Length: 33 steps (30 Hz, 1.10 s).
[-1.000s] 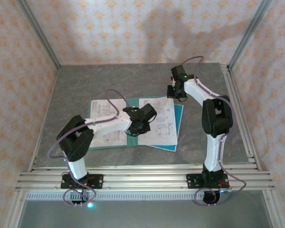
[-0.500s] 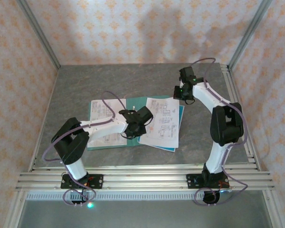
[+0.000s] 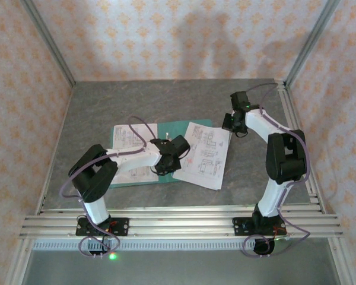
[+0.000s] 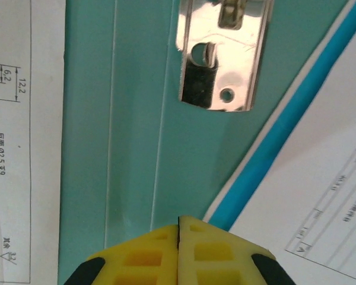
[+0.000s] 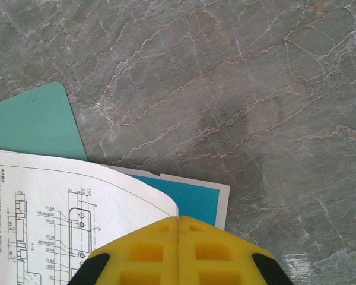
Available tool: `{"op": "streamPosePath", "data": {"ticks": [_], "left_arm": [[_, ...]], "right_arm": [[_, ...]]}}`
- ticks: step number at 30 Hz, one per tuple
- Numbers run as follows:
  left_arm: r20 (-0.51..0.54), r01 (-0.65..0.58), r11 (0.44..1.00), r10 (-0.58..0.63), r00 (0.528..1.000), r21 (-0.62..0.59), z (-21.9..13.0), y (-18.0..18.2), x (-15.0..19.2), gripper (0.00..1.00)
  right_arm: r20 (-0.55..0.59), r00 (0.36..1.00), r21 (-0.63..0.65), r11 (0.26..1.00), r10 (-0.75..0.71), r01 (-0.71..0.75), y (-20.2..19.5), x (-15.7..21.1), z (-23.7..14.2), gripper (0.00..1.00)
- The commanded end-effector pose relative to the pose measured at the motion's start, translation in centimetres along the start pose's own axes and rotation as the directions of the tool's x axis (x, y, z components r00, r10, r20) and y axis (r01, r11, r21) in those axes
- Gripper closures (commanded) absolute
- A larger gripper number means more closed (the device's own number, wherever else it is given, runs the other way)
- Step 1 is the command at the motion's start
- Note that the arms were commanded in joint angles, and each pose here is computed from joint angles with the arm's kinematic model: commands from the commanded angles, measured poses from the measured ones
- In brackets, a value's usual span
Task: Put the files into the folder
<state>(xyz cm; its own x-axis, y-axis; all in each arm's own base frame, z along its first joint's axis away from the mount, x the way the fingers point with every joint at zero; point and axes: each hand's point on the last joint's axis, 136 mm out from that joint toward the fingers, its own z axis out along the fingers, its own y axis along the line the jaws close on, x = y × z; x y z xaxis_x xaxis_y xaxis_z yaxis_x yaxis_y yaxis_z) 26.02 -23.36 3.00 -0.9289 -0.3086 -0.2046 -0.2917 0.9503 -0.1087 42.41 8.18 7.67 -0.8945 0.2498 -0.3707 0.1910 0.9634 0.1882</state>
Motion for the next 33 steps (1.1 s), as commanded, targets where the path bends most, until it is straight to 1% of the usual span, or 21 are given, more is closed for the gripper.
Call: {"op": "streamPosePath", "data": {"ticks": [1,5,7,9,13,19,22,25,28,30,33], "left_arm": [[0.018,0.015,1.000,-0.014,1.000,-0.021,0.4,0.8,-0.2,0.88],[0.034,0.026,1.000,-0.026,0.999,-0.002,0.0,1.0,-0.2,0.85],[0.048,0.033,0.999,-0.034,0.998,0.020,-0.4,1.0,-0.3,0.80],[0.050,0.041,0.997,-0.044,0.998,0.058,-0.6,0.7,-0.4,0.75],[0.043,0.048,0.991,-0.054,0.998,0.124,-0.6,-0.2,-0.2,0.72],[0.040,0.085,0.975,-0.095,0.995,0.203,-0.9,-0.6,-0.2,0.73],[0.042,0.079,0.969,-0.091,0.995,0.233,-1.2,-1.1,-0.3,0.73],[0.016,0.072,0.973,-0.077,0.997,0.219,-0.4,-1.1,0.1,0.77],[-0.006,0.075,0.974,-0.075,0.997,0.213,0.5,-1.1,0.7,0.78],[-0.011,0.080,0.974,-0.080,0.997,0.214,1.0,-1.1,0.9,0.80],[-0.005,0.079,0.981,-0.080,0.997,0.177,1.3,-0.4,0.9,0.82]], "right_arm": [[0.050,0.999,-0.002,1.000,0.015,-0.015,0.0,-0.8,-0.9,1.00],[0.050,0.998,0.009,0.999,0.031,-0.032,-0.5,-0.8,-0.6,1.00],[0.060,0.997,0.003,0.999,0.040,-0.040,-0.5,-0.8,-0.8,1.00],[0.061,0.997,-0.007,0.999,0.046,-0.046,-0.4,-0.8,-1.0,1.00],[0.060,0.997,0.005,0.999,0.052,-0.052,-0.7,-0.7,-0.9,1.00],[0.052,0.997,0.012,0.999,0.050,-0.051,-1.0,-0.3,-0.7,1.00],[0.054,0.997,0.020,0.998,0.051,-0.052,-1.2,-0.2,-0.8,1.00],[0.057,0.997,0.022,0.998,0.060,-0.061,-1.3,-0.2,-0.8,1.00],[0.057,0.996,0.019,0.998,0.061,-0.062,-1.3,-0.2,-0.8,1.00],[0.056,0.997,0.020,0.998,0.059,-0.060,-1.3,-0.1,-0.7,1.00],[0.053,0.997,0.023,0.998,0.055,-0.057,-1.5,-0.1,-0.6,1.00]]}}
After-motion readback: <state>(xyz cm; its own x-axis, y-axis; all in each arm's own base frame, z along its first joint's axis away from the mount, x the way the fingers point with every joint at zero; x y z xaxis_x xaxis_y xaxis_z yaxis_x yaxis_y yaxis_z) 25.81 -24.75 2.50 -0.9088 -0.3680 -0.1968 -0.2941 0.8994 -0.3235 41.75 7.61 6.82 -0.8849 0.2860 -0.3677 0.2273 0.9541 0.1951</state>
